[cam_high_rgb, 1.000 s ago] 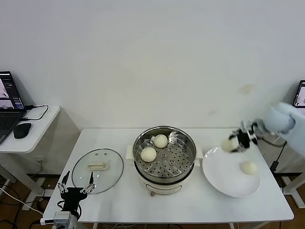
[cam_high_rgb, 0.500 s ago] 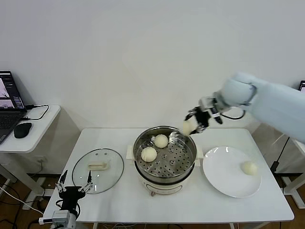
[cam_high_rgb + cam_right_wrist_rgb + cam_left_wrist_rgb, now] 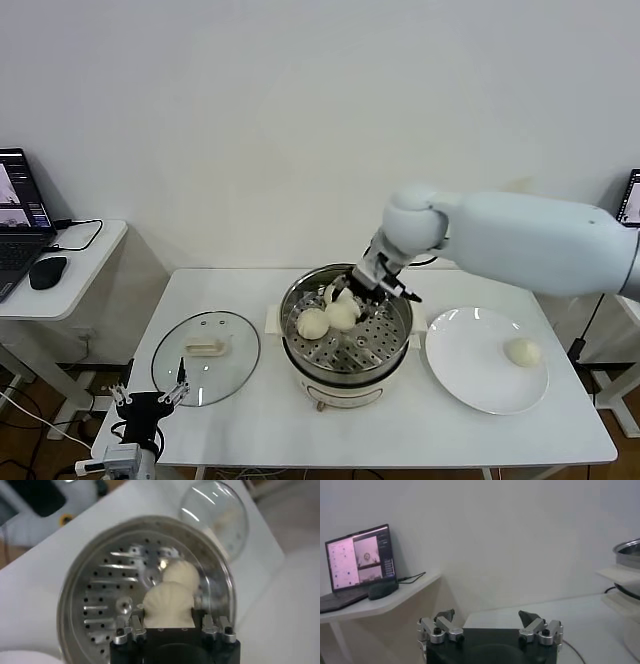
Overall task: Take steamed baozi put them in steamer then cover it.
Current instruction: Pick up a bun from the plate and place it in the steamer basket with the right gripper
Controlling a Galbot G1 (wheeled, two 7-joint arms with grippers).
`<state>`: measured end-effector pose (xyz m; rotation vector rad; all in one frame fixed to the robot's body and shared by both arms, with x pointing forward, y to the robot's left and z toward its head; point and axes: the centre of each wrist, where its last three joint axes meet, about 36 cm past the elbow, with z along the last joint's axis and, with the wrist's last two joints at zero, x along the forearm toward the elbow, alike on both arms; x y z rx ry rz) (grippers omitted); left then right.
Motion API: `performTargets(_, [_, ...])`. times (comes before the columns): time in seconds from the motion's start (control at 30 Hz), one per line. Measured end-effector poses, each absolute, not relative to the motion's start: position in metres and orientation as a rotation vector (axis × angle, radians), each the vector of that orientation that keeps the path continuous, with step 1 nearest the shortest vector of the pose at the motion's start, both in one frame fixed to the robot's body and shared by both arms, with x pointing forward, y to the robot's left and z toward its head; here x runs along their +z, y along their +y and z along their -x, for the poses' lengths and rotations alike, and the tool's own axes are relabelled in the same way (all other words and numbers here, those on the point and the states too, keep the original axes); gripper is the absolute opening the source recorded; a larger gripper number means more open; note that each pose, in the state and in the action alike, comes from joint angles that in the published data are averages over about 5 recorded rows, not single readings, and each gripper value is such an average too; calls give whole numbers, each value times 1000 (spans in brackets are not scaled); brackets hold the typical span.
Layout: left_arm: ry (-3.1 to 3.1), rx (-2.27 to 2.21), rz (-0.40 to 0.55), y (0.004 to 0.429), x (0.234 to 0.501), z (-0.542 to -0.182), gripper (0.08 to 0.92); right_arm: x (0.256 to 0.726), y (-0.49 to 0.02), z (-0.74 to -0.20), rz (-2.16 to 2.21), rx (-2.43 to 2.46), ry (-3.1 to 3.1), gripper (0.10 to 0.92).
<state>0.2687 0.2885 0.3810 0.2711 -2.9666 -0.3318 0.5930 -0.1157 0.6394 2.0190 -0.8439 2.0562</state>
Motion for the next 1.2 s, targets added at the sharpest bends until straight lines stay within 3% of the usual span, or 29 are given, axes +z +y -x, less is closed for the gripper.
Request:
performTargets(0.7, [-2970,-311,-299,285,378,-268,823,603,-94,-577,-2155,2288,-400,603])
performTargets(0.8, [-2970,-311,-299,285,378,-268,823,600,-93,-576,-2169,2294,-390,639])
performTargets(1.0, [-2970,-315,-296,285,378,-269,823,604,-94,-574,-2179,2303,-400,791])
performTargets(1.2, [-2975,-322,-284,285,379,-271,823,628,-107,-576,-2121,2279,-507,822])
